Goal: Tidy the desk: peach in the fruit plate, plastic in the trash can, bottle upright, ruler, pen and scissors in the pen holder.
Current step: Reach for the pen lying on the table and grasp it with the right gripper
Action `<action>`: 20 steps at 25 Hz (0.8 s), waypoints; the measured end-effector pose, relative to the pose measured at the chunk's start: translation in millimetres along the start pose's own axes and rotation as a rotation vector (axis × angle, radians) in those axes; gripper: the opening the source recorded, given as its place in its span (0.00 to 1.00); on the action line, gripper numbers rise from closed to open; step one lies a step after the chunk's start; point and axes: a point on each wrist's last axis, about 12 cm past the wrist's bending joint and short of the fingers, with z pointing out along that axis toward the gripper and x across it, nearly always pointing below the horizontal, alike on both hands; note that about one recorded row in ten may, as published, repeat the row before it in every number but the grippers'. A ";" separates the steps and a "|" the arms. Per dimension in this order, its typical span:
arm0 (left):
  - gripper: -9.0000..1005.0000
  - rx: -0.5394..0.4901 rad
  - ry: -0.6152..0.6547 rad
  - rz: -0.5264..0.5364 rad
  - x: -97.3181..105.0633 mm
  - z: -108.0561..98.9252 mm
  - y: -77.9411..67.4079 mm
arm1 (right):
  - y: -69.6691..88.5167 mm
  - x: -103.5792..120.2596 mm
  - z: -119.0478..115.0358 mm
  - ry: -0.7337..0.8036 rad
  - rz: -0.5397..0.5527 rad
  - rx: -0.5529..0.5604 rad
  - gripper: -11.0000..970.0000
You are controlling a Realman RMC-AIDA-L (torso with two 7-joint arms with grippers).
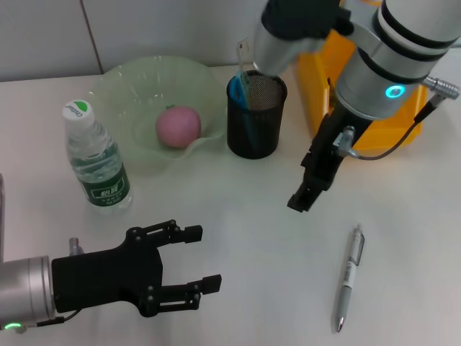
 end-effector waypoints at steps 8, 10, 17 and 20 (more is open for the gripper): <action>0.81 0.006 0.005 0.038 -6.0 0.1 2.3 | 4.2 14.7 8.2 0.076 0.348 -0.092 0.77; 0.81 0.006 0.004 0.051 -8.1 -0.1 3.0 | -1.3 24.6 14.1 0.073 0.437 -0.082 0.77; 0.81 0.057 -0.010 0.132 -25.8 -7.6 3.7 | -25.5 40.3 28.8 0.053 0.659 -0.040 0.76; 0.81 0.067 -0.019 0.148 -30.2 -11.8 3.5 | -30.1 36.5 32.9 0.051 0.689 -0.070 0.76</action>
